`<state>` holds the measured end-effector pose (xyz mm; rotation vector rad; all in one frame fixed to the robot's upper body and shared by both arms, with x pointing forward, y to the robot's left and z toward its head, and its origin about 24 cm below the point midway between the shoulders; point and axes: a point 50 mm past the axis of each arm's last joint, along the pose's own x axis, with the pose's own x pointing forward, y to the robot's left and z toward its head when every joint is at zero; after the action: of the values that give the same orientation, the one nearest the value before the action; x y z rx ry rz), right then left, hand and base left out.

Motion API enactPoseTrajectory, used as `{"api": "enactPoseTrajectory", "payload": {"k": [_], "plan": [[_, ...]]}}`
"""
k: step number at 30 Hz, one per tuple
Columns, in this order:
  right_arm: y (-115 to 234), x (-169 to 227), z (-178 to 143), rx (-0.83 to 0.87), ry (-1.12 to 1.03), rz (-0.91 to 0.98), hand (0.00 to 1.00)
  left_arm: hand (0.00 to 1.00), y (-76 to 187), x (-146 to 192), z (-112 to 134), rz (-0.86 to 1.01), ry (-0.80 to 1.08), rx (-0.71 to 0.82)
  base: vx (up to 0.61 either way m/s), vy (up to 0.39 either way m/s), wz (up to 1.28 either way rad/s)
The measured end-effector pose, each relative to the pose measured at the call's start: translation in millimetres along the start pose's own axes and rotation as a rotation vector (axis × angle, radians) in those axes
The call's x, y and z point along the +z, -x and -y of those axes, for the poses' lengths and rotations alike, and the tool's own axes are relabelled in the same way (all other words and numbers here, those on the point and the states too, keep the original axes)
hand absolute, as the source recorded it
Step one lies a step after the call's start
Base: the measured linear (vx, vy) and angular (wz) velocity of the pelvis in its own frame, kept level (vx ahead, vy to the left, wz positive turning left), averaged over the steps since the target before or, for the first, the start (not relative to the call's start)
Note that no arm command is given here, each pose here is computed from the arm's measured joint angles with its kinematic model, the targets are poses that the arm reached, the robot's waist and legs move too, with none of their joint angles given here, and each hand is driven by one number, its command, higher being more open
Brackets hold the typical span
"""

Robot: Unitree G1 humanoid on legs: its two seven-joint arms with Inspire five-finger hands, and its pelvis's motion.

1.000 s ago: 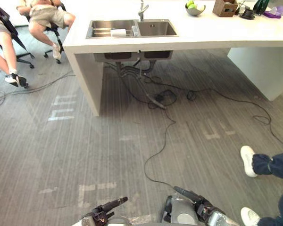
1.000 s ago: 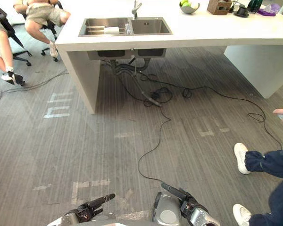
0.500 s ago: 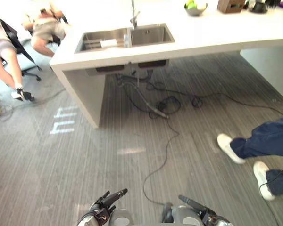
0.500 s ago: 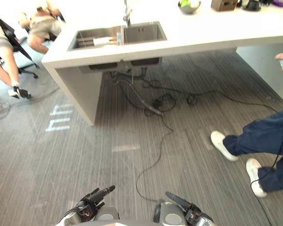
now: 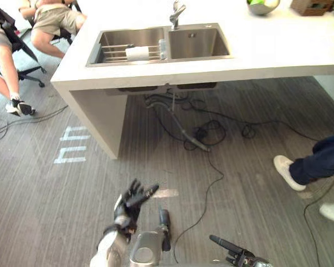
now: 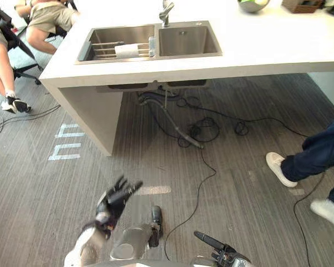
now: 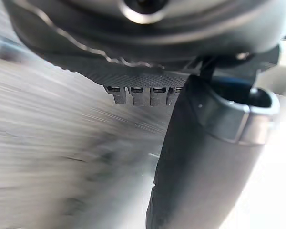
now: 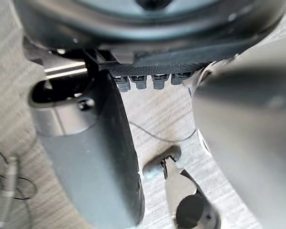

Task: Walk over to the sink, pick up the cup, carry it to the dishwasher, place the cup inside the dishwasher, then close the dishwasher door

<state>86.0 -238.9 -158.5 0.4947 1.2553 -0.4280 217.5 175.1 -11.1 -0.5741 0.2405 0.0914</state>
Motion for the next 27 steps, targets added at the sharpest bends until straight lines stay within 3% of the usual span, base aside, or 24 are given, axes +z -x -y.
{"api": "enactPoseTrajectory", "payload": {"k": [3,9,12,15,18,22,27], "plan": [[2,8,5,0.011,-0.145,0.083,1.00,1.00,-5,35,13,0.136,-0.013,-0.010,0.41,0.209,0.62],[4,21,3,0.038,-0.226,0.211,1.00,1.00,2,38,2,0.169,-0.023,0.111,0.40,0.036,0.37],[1,-7,5,0.029,-0.264,0.107,1.00,1.00,2,37,3,0.207,-0.038,0.092,0.45,-0.166,1.10],[1,-53,9,0.027,-0.399,-0.002,1.00,1.00,11,29,-12,0.190,-0.049,0.123,0.50,-0.295,0.96],[4,-31,20,0.027,-0.312,0.036,1.00,1.00,16,18,-9,0.168,-0.014,0.118,0.47,-0.282,0.17],[2,-32,12,0.067,-0.295,-0.017,1.00,1.00,12,21,10,0.184,-0.011,0.040,0.28,-0.186,0.25],[2,-38,10,0.088,-0.286,-0.046,1.00,1.00,13,27,2,0.186,-0.049,0.089,0.08,-0.037,0.14]]}}
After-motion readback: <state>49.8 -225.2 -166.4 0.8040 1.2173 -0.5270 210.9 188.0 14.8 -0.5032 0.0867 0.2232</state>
